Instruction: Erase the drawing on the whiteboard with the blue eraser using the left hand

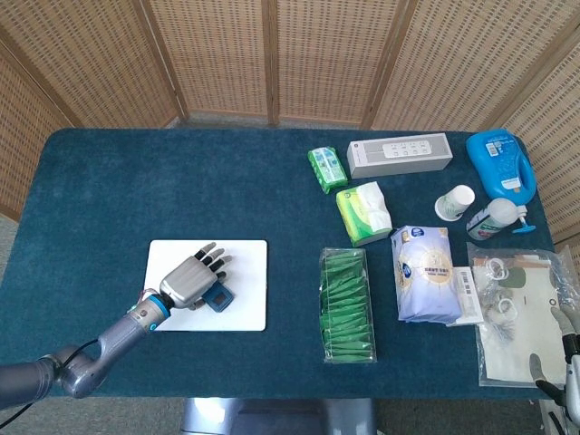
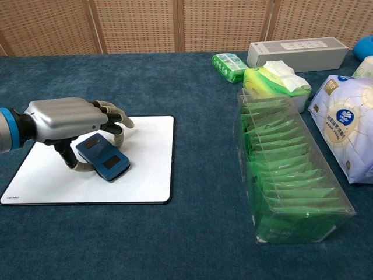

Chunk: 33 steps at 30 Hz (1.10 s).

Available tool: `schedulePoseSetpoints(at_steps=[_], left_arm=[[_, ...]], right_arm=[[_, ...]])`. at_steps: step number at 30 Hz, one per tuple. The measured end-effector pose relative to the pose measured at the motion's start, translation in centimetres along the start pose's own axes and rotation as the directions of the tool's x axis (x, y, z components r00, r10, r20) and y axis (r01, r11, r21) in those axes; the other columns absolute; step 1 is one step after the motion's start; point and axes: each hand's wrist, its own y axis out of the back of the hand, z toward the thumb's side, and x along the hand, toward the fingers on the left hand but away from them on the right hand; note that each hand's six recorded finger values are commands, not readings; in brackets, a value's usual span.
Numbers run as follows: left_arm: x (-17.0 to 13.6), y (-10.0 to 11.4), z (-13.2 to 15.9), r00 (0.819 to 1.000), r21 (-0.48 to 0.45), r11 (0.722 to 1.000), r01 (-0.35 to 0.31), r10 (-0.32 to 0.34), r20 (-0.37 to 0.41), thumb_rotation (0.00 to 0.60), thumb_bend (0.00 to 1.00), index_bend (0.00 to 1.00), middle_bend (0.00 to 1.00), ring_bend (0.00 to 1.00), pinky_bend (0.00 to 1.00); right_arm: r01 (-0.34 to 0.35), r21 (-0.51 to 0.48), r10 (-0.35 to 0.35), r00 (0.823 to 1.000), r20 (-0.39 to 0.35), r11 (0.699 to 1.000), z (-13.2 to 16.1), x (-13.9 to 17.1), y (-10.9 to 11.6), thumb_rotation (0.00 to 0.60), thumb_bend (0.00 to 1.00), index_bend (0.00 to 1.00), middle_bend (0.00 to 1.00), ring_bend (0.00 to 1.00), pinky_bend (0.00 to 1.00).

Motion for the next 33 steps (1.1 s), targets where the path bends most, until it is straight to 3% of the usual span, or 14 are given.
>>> schedulePoseSetpoints(at_steps=[11,17,19,24,33], left_arm=[[-2.6,2.1,-0.1,0.993,-0.049,0.992,-0.115,0.115,0.003,0.6,0.34,0.81,0.13,0.0,0.0],[-2.3,1.2,-0.7,0.996,-0.054,0.994,-0.093,0.092,-0.018,0.6,0.34,0.78,0.13,0.0,0.0],[-2.1,0.9,-0.9,0.996,-0.054,0.995,-0.086,0.085,-0.029,0.6,0.34,0.75,0.11,0.0,0.0],[-2.0,0.3,-1.4,0.997,-0.072,0.996,-0.053,0.05,-0.051,0.6,0.34,0.51,0.0,0.0,0.0],[-1.9,-0.2,-1.4,0.998,-0.082,0.997,-0.011,0.007,-0.056,0.6,0.34,0.43,0.0,0.0,0.0]], right_arm=[[-0.006,-0.002,0.006,1.0,0.0,1.0,0.0,-0.2,-0.3,0.6,0.39,0.1,0.11,0.0,0.06],[-0.003,-0.002,0.003,1.0,0.004,1.0,-0.2,-0.1,-0.2,0.6,0.39,0.1,0.11,0.0,0.06],[-0.002,-0.001,0.002,1.0,0.005,1.0,-0.2,-0.1,-0.2,0.6,0.39,0.1,0.11,0.0,0.06],[-0.004,-0.003,0.004,1.0,0.006,1.0,-0.2,-0.1,-0.2,0.6,0.39,0.1,0.11,0.0,0.06],[-0.002,-0.004,0.002,1.0,0.007,1.0,-0.3,0.0,-0.1,0.6,0.39,0.1,0.11,0.0,0.06]])
